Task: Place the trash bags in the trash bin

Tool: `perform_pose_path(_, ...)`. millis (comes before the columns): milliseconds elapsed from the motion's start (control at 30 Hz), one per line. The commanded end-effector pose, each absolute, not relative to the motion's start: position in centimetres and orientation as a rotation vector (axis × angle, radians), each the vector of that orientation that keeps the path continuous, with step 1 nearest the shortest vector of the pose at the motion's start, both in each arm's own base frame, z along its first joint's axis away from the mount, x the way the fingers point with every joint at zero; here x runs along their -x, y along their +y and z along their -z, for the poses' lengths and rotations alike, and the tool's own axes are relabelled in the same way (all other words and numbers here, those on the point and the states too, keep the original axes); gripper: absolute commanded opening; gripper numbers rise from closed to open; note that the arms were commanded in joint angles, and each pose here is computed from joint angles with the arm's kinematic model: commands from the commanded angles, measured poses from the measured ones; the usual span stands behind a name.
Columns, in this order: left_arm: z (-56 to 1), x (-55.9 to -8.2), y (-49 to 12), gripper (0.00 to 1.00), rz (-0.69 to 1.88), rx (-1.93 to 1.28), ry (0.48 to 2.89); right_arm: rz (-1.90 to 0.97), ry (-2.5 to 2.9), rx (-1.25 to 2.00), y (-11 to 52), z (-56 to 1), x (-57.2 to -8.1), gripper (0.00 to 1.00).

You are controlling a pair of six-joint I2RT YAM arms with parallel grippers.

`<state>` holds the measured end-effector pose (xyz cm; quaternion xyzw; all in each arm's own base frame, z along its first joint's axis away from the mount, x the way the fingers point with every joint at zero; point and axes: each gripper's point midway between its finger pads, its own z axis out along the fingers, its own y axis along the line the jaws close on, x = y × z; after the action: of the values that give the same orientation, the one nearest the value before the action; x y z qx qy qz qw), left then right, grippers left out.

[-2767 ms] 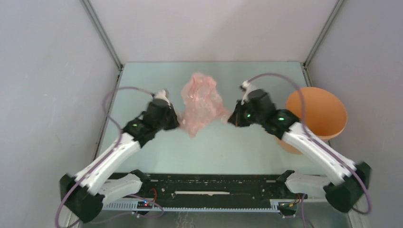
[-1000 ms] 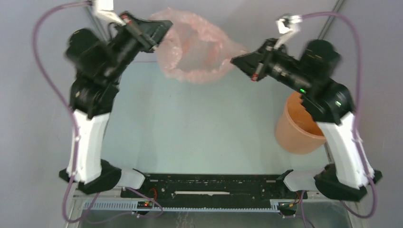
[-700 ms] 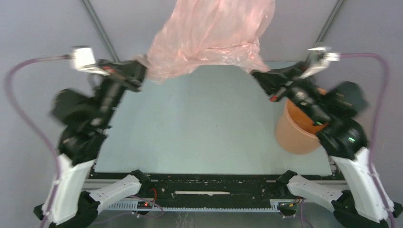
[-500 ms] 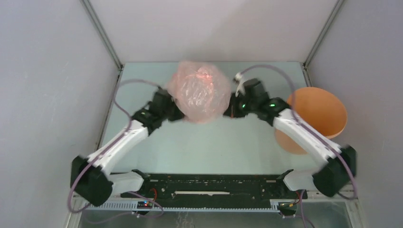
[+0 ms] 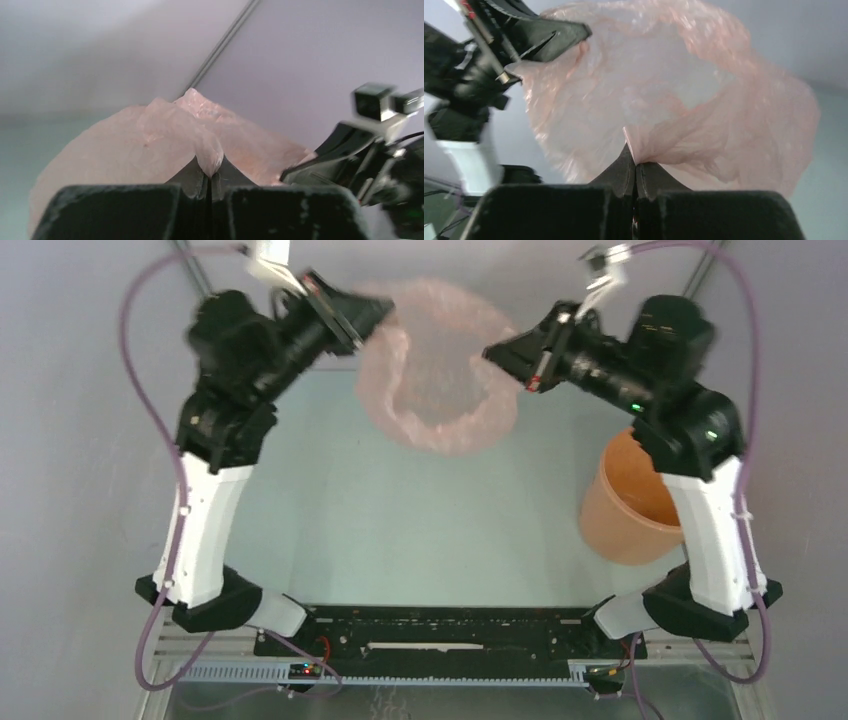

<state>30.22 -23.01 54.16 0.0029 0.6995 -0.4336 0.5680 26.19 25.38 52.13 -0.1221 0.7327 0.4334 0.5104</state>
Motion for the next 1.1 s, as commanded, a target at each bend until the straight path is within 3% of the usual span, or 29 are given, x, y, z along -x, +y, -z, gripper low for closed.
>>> perform_pose_path(0,-67.4,-22.6,-20.9,0.0,1.09,-0.198,1.239,-1.072,1.509,0.373,23.5,-59.7,-20.7,0.0)
perform_pose_path(67,-67.1,-20.8,-20.3,0.0,1.047,-0.238,1.184,-1.091,1.365,0.378,22.3,-61.2,-18.2,0.0)
perform_pose_path(167,-58.7,-23.7,-19.3,0.01,0.91,-0.11,1.328,-1.051,1.339,0.264,21.1,-57.6,-19.5,0.0)
perform_pose_path(267,-43.6,-28.0,-17.9,0.0,0.708,0.081,1.71,-0.971,1.669,0.205,21.7,-46.2,-23.5,0.0)
perform_pose_path(367,-27.4,-27.8,-17.5,0.0,0.647,0.205,2.191,-0.934,2.131,0.216,23.0,-32.8,-24.0,0.0)
perform_pose_path(433,-21.8,-25.4,-18.8,0.0,0.718,0.157,2.356,-0.922,2.398,0.242,23.5,-26.0,-22.4,0.0)
perform_pose_path(500,-20.7,-24.2,-19.0,0.0,0.758,0.157,2.351,-0.894,2.55,0.266,23.7,-22.3,-20.6,0.0)
perform_pose_path(567,-22.4,-24.2,-19.1,0.0,0.809,0.159,2.265,-0.883,2.543,0.313,24.1,-22.1,-19.7,0.0)
perform_pose_path(700,-30.0,-26.0,-19.1,0.0,0.81,0.099,2.117,-0.961,2.312,0.248,24.0,-29.4,-21.9,0.0)
perform_pose_path(900,-53.2,-27.7,-20.2,0.0,0.937,-0.042,1.682,-1.021,1.909,0.254,23.5,-47.7,-25.0,0.0)
perform_pose_path(1000,-64.3,-24.4,-19.5,0.0,1.03,-0.122,1.383,-1.085,1.62,0.318,22.7,-57.9,-22.5,0.0)
perform_pose_path(1067,-68.0,-22.2,-18.7,0.0,1.054,-0.153,1.243,-1.089,1.443,0.335,21.4,-62.3,-20.1,0.0)
